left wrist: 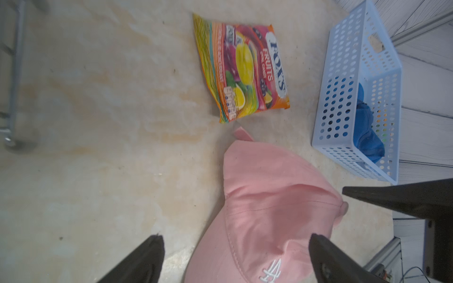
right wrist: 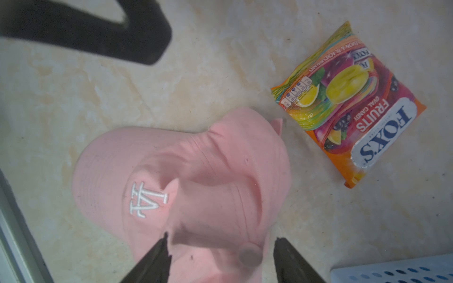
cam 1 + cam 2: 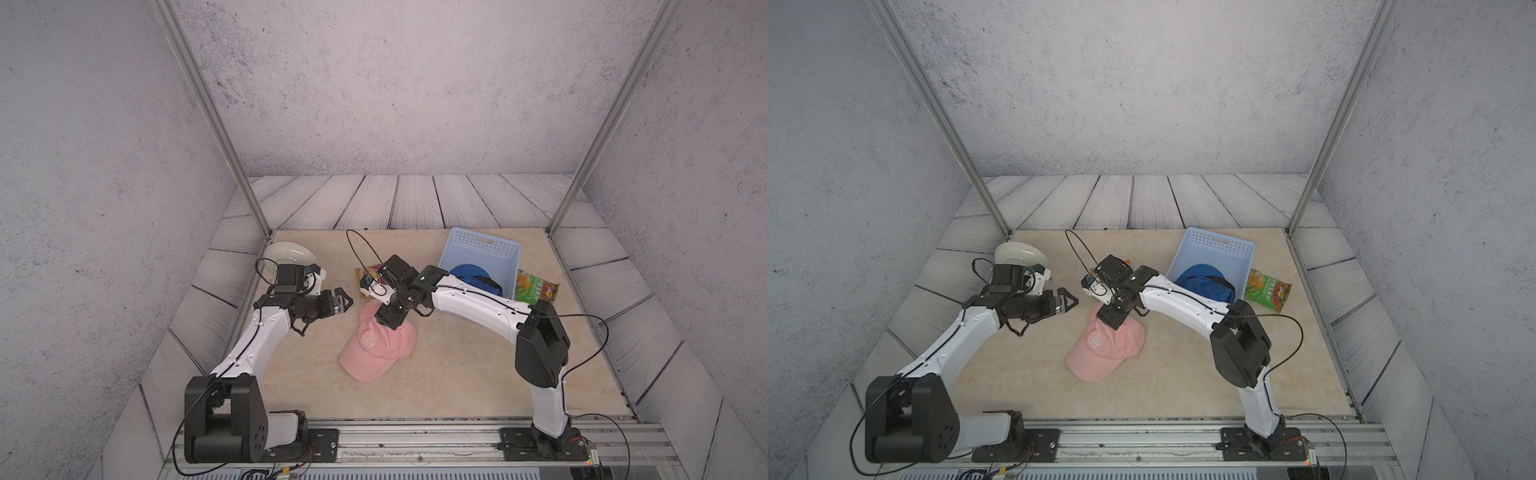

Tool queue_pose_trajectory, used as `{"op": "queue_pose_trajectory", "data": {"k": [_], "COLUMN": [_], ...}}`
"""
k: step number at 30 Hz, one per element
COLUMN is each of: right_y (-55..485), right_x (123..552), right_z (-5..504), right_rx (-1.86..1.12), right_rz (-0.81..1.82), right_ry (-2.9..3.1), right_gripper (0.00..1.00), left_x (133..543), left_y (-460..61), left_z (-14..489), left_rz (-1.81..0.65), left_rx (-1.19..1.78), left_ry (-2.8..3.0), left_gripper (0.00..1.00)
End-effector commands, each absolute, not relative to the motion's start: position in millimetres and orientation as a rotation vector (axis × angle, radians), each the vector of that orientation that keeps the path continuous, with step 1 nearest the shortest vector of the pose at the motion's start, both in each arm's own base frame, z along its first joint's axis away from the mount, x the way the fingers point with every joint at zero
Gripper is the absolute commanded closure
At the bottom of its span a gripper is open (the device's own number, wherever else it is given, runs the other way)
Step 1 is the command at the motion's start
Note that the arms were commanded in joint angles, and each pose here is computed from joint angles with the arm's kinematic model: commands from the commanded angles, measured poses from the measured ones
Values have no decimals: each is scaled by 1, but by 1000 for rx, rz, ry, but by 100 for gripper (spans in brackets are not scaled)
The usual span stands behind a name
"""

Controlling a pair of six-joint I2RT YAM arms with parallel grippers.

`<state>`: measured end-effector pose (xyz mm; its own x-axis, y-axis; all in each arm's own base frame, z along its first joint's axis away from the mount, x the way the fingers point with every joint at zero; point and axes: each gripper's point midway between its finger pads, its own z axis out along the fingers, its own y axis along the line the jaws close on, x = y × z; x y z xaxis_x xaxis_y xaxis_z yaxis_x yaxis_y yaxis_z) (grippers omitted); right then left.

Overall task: Turn the baseball cap inside out
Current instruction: Place the baseball cap at the center of the board.

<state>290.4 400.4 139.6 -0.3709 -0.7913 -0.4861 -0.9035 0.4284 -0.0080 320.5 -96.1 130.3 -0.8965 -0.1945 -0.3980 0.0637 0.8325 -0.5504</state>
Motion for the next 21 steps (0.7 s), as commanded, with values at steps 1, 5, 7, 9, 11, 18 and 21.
{"op": "queue_pose_trajectory", "data": {"k": [1, 5, 7, 9, 11, 18, 21], "right_y": [397, 390, 389, 389, 390, 388, 388], "right_x": [286, 291, 293, 296, 299, 307, 308], "right_z": [171, 160, 156, 156, 159, 165, 166], "right_rx": [-1365, -1308, -1290, -1272, -1256, -1209, -1201], "right_rz": [405, 386, 385, 393, 391, 382, 387], "right_ry": [2239, 2302, 2327, 2335, 2333, 2331, 2331], "right_gripper": [25, 29, 35, 40, 43, 50, 56], "left_x": [309, 293, 281, 269, 256, 226, 213], "left_y": [-100, -93, -85, -79, -79, -87, -92], "left_z": [124, 105, 93, 82, 73, 70, 69], "left_rz": [-857, -807, -745, -700, -713, -824, -913], "left_rx": [-139, -232, -314, -385, -443, -569, -658], "left_ry": [2638, 2796, 2894, 2986, 3062, 3138, 3135], "left_gripper": [2, 1, 1, 2, 2, 0, 7]}}
